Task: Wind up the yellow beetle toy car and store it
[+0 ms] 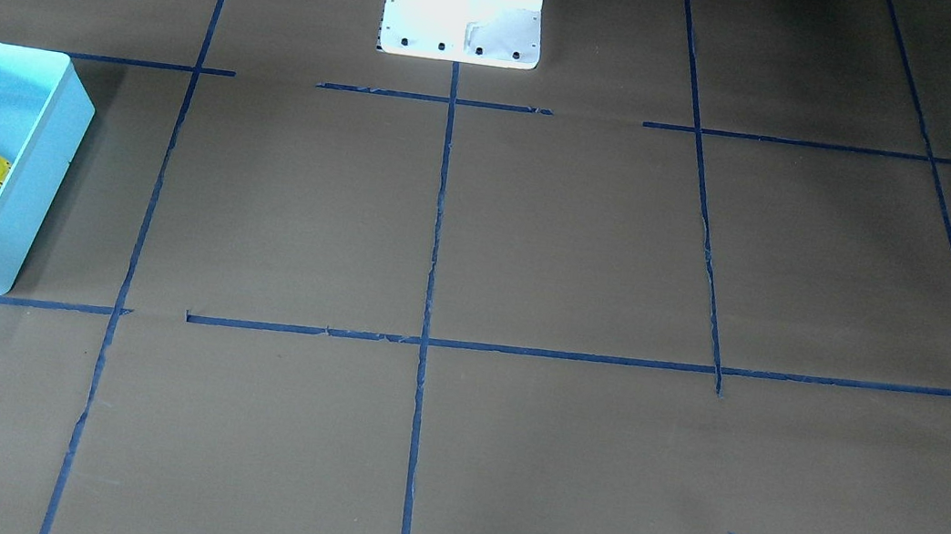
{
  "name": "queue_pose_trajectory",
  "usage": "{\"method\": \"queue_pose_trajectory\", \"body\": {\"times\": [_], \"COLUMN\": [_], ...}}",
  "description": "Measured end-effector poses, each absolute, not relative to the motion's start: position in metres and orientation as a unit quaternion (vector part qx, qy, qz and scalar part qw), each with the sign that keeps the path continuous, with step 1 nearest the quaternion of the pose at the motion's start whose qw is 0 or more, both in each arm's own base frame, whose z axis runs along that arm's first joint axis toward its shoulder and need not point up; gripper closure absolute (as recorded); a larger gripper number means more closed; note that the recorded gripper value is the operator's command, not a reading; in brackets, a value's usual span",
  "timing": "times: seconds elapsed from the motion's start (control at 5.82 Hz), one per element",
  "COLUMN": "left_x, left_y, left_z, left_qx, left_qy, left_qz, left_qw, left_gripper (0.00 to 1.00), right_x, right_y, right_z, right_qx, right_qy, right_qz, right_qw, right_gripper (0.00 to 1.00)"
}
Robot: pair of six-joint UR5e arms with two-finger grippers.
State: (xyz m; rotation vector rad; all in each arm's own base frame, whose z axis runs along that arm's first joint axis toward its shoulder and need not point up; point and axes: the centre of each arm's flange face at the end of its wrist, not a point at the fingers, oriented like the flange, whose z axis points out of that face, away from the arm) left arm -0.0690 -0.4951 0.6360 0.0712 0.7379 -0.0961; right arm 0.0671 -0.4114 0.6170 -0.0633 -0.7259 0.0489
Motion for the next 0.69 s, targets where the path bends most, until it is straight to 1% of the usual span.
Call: {"method": "queue_pose_trajectory", "body": {"times": [0.69], "left_x": [-0.0686], "left_y": [-0.4949], "left_z": [0.6349], "left_qx": [0.034], "left_qy": [0.361], "left_qz": [-0.046], "left_qw": [0.931], "left_gripper": [0.0], "right_x": [0.0697], "right_y": [-0.4052], "right_z": [0.6255], "right_qx": [-0.041], "right_qy": [-0.355], "right_qz": [0.019], "right_qw": [0.934], "right_gripper": [0.0]}}
